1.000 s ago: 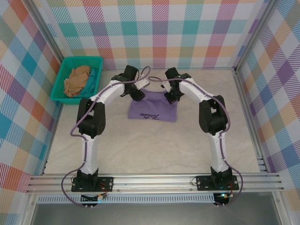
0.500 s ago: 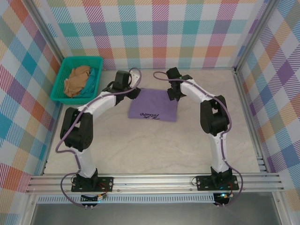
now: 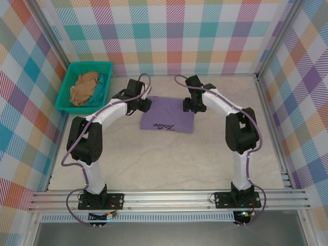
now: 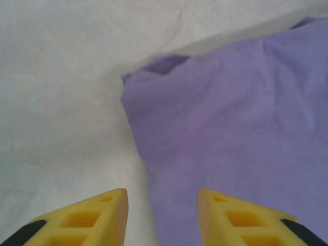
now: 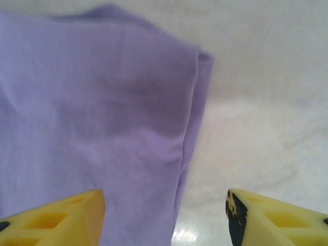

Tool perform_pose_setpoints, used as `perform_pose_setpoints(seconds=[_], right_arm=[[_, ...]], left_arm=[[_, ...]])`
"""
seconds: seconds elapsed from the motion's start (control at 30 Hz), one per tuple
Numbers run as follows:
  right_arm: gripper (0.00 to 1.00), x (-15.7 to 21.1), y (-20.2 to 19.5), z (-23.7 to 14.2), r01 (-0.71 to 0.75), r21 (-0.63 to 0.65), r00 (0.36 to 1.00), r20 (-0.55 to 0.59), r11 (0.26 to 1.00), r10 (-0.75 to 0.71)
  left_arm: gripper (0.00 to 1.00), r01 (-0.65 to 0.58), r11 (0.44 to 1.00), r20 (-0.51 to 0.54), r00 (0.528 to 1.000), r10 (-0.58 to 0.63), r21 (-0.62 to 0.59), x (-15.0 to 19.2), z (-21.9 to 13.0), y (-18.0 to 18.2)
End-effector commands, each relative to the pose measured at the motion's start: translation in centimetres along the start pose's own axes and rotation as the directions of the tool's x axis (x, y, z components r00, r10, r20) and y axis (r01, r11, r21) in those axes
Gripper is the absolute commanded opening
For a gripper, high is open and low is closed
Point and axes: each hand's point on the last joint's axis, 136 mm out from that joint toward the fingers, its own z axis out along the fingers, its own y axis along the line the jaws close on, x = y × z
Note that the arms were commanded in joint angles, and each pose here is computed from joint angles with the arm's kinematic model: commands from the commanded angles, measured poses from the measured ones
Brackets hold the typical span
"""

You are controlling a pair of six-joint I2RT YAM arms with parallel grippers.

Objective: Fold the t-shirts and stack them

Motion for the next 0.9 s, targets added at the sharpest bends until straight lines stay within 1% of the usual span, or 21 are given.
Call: perform_pose_setpoints(seconds=[0.0, 0.1, 0.2, 0.37, 0.43, 0.5, 0.6, 0.67, 0.7, 0.77, 0.87], right_arm=[[0.62, 3.2, 0.8, -1.1, -0.149, -0.095, 0.986, -0.094, 0.984, 0.140], [0.57, 5.3, 1.0, -0.5, -0.212, -0.124, 0.970, -0.144, 0.969, 0.194], [0.53, 6.8, 1.4, 0.7, -0.236, -0.151, 0.960, -0.190, 0.960, 0.206], [0.45, 7.6, 1.4, 2.4, -0.245, -0.142, 0.954, -0.212, 0.959, 0.212], [0.38, 7.6, 1.1, 3.0, -0.237, -0.116, 0.955, -0.210, 0.965, 0.209], [0.29, 7.5, 0.9, 3.7, -0.228, -0.100, 0.956, -0.211, 0.969, 0.203], [0.12, 7.1, 1.0, 4.8, -0.215, -0.090, 0.956, -0.221, 0.972, 0.191], [0.05, 6.5, 1.0, 5.5, -0.202, -0.080, 0.957, -0.226, 0.976, 0.179], [0.02, 6.2, 0.8, 5.9, -0.197, -0.072, 0.958, -0.227, 0.978, 0.177], [0.00, 5.2, 0.6, 6.3, -0.193, -0.066, 0.959, -0.223, 0.979, 0.174], [0.00, 3.1, -0.3, 6.9, -0.199, -0.055, 0.961, -0.206, 0.978, 0.184]], left_arm=[[0.43, 0.120, 0.993, -0.055, 0.991, -0.119, 0.021, 1.8, -1.4, -0.3], [0.43, 0.181, 0.982, -0.121, 0.977, -0.175, 0.043, 3.9, -1.0, -1.0], [0.43, 0.235, 0.969, -0.178, 0.959, -0.219, 0.071, 5.7, 0.3, -2.3], [0.41, 0.271, 0.962, -0.215, 0.942, -0.256, 0.044, 7.3, 2.7, -2.9], [0.41, 0.279, 0.960, -0.242, 0.934, -0.264, 0.032, 7.9, 3.9, -2.9], [0.39, 0.278, 0.960, -0.274, 0.925, -0.263, 0.017, 8.3, 5.2, -2.8], [0.33, 0.266, 0.964, -0.322, 0.912, -0.255, -0.011, 8.9, 7.3, -2.6], [0.32, 0.254, 0.966, -0.339, 0.906, -0.252, -0.040, 9.3, 8.6, -2.2], [0.32, 0.248, 0.967, -0.337, 0.907, -0.251, -0.052, 9.0, 9.1, -1.9], [0.31, 0.232, 0.970, -0.344, 0.907, -0.243, -0.072, 8.7, 10.1, -1.3], [0.31, 0.217, 0.971, -0.356, 0.904, -0.237, -0.096, 7.9, 11.3, -0.3]])
